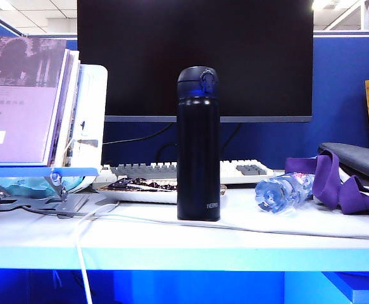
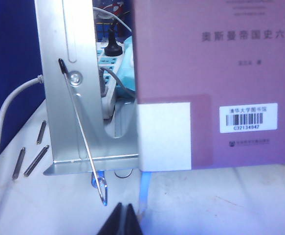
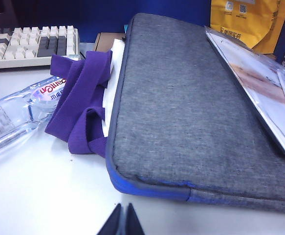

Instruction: Pick up the mineral water bottle and place it vertically to the right of the black thermos cup.

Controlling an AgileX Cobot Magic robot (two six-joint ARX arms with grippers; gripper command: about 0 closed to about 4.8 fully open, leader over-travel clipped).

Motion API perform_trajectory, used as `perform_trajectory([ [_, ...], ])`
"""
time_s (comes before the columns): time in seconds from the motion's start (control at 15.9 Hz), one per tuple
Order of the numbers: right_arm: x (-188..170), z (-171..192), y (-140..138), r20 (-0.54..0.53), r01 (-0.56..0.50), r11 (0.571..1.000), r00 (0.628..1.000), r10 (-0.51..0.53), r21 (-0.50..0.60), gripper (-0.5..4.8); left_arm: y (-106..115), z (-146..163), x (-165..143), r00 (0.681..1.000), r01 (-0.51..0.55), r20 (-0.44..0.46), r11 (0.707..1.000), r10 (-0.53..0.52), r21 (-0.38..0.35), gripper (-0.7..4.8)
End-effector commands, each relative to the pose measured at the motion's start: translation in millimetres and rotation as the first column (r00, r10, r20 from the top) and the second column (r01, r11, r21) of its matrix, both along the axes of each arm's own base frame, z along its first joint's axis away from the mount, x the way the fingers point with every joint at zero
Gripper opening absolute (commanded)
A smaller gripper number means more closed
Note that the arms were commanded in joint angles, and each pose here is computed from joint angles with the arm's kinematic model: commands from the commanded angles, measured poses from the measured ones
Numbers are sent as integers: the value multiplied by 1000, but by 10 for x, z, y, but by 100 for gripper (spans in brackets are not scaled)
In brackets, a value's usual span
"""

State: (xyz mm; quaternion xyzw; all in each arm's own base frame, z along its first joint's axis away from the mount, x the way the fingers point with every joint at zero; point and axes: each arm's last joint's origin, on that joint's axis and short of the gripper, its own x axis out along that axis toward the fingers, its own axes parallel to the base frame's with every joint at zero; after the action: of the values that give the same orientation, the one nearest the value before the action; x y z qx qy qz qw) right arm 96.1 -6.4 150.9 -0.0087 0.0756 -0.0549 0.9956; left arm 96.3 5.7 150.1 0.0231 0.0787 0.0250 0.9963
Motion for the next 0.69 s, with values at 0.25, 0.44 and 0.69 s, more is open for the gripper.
perform_trajectory([
  [0.25,0,-14,-1,-9,2,1000,1000,-2,-1,22,2,-13,-2,1000,-5,-12,1000,5,0,-3],
  [0.44,0,-14,-1,-9,2,1000,1000,-2,-1,22,2,-13,-2,1000,-5,-12,1000,5,0,-3],
  [0.69,1,-6,-4,-1,11,1000,1000,-11,-2,22,2,-13,-2,1000,-5,-12,1000,5,0,-3],
])
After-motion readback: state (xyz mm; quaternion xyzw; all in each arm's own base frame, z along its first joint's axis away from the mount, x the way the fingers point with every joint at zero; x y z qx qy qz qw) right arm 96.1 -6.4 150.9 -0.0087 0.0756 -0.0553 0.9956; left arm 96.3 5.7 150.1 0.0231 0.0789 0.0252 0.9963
